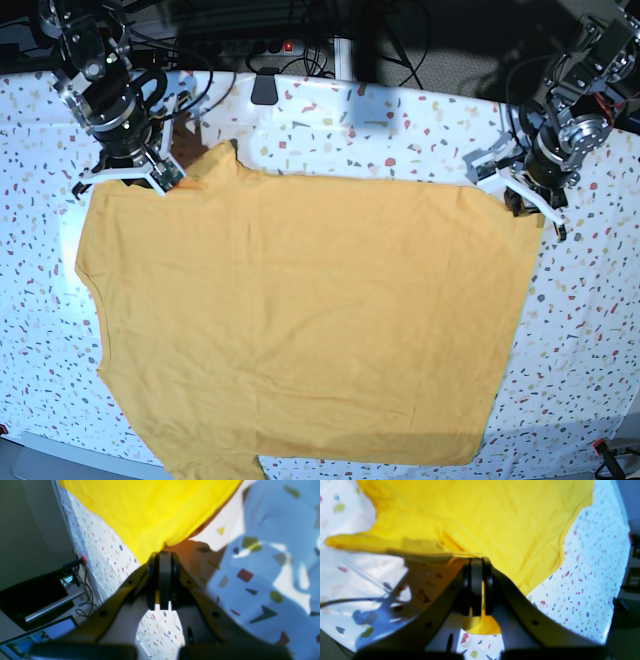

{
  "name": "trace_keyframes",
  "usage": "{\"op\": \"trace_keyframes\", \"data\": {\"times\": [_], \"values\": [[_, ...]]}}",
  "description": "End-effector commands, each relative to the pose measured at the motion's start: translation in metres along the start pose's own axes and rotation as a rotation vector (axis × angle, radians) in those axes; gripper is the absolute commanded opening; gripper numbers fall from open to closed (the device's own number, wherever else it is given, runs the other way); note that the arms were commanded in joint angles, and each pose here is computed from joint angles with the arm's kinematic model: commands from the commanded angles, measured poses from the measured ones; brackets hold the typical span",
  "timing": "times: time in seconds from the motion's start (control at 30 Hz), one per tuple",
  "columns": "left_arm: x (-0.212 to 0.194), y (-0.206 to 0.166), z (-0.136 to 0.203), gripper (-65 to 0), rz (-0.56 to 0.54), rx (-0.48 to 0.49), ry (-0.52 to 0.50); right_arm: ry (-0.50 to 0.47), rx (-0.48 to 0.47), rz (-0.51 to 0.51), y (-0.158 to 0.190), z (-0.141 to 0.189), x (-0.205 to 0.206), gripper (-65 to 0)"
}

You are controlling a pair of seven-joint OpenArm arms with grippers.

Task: Fold the T-shirt properly
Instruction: 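Lift the held edge with both grippers and drag it across the shirt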

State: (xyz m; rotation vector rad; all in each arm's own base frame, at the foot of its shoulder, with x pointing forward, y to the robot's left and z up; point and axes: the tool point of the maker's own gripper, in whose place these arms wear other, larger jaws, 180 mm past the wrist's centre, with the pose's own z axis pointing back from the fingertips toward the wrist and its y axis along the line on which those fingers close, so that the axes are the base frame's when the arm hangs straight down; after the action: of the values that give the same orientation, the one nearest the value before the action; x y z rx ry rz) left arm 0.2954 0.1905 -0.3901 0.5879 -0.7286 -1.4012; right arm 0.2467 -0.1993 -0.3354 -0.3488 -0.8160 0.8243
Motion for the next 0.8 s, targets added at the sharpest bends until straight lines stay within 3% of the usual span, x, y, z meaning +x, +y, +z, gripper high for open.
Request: {"op": "trace_keyframes", "data": {"times": [0.0,0.4,0.53,0.77], "values": [[-0.003,0.016,0.002,-65.0,-0.009,0.044,0.002,-0.039,-0.024,0.015,-0.01,0.005,0.011,-65.0],[0.002,0.02,0.001,-65.0,0.014,0.046,-0.021,-0.128,-0.049,-0.036,-0.031,0.0,0.041,-65.0],[0.012,0.041,-0.005,-65.0,0.105,0.059,-0.058,-0.159,-0.053,-0.079,-0.043,-0.01,0.051,-65.0],[0.037,0.084,-0.026,-65.0,0.237,0.116,-0.11,-0.127,-0.089,-0.143,-0.076,-0.043,0.041,-65.0]]}}
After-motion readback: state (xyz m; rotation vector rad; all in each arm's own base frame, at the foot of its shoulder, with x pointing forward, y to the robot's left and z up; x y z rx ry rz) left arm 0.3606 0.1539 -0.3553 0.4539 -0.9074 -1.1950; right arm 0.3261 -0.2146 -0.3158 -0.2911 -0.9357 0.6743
